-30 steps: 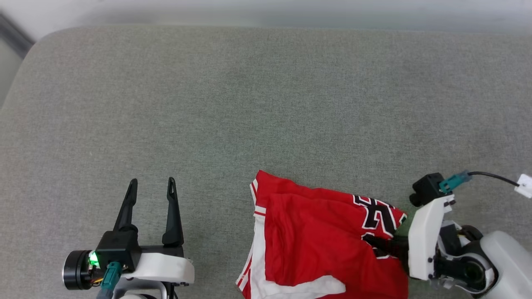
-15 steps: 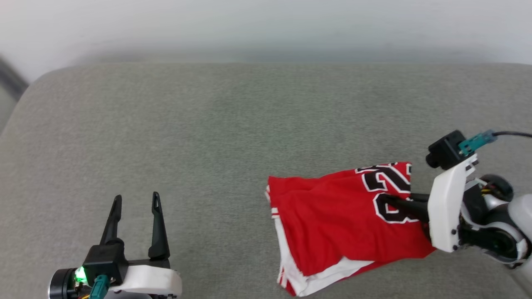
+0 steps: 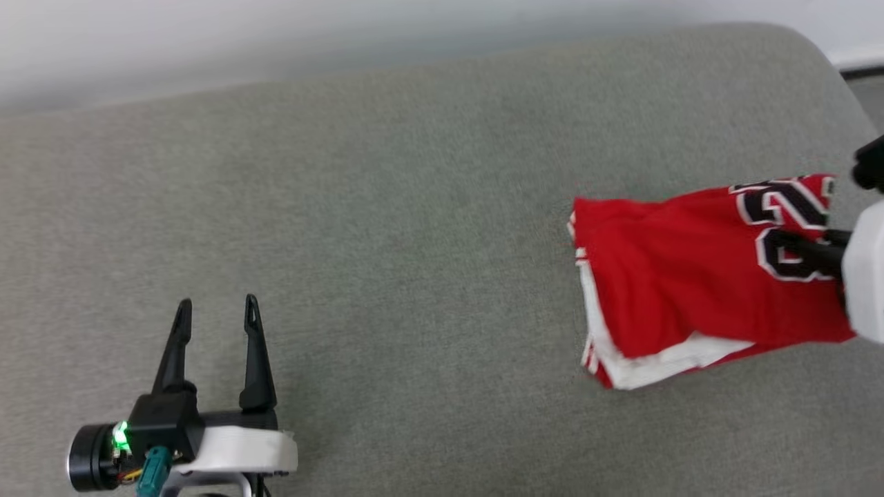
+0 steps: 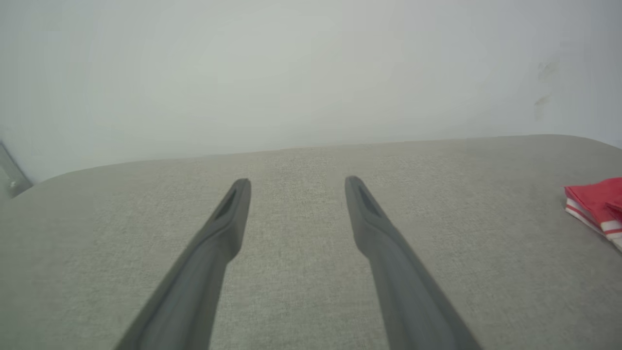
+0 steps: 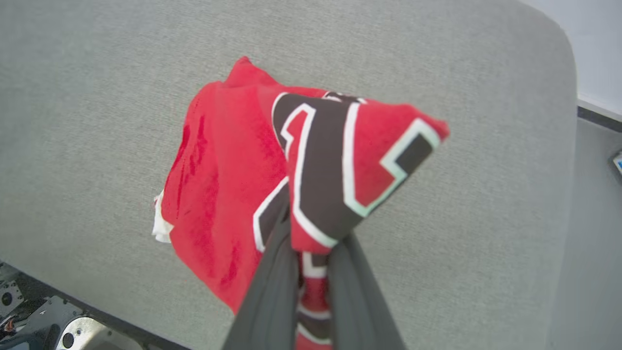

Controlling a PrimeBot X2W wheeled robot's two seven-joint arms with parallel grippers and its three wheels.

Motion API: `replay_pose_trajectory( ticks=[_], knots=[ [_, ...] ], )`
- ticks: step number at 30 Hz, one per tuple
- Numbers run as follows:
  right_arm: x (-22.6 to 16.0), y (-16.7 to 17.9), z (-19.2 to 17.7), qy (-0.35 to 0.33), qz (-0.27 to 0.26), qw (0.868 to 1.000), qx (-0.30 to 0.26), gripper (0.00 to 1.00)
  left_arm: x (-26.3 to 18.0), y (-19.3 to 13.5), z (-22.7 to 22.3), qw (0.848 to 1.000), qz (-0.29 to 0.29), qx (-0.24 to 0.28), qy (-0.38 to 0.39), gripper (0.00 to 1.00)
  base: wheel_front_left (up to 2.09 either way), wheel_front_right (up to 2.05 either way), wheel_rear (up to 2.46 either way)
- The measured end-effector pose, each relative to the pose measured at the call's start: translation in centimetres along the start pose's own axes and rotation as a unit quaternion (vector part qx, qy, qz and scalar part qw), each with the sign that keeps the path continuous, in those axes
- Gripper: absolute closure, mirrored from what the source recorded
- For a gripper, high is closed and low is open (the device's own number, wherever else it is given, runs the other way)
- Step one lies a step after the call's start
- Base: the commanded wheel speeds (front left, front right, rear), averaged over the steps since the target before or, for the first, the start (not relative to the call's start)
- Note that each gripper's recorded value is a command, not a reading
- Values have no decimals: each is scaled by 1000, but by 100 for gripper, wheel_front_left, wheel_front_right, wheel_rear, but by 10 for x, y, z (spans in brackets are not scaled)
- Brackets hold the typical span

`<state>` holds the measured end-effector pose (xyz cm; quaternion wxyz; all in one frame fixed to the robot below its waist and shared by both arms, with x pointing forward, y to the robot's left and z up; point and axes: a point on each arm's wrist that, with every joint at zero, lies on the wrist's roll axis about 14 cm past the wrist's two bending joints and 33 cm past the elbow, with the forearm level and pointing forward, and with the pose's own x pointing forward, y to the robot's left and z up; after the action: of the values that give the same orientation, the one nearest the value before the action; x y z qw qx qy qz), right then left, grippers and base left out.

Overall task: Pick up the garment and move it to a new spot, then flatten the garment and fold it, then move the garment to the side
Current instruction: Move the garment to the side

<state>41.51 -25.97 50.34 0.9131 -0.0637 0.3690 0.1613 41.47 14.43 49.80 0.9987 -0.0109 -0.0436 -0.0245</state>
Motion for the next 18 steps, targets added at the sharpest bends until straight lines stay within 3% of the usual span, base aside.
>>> replay_pose_trajectory(
  ticks=[5, 10, 18],
  knots=[
    [0, -63, -12, 28, -85, 996, 13, 100, 26, -15, -14, 1000, -28, -1, 3, 0, 0, 0, 0],
    [3, -123, -22, 61, -168, 984, 21, 100, 49, -26, -32, 999, -54, 1, 6, 0, 0, 0, 0],
    [27, -184, -46, 105, -252, 961, 44, 100, 71, -29, -66, 998, -65, -3, 22, 0, 0, 0, 0]
  ],
)
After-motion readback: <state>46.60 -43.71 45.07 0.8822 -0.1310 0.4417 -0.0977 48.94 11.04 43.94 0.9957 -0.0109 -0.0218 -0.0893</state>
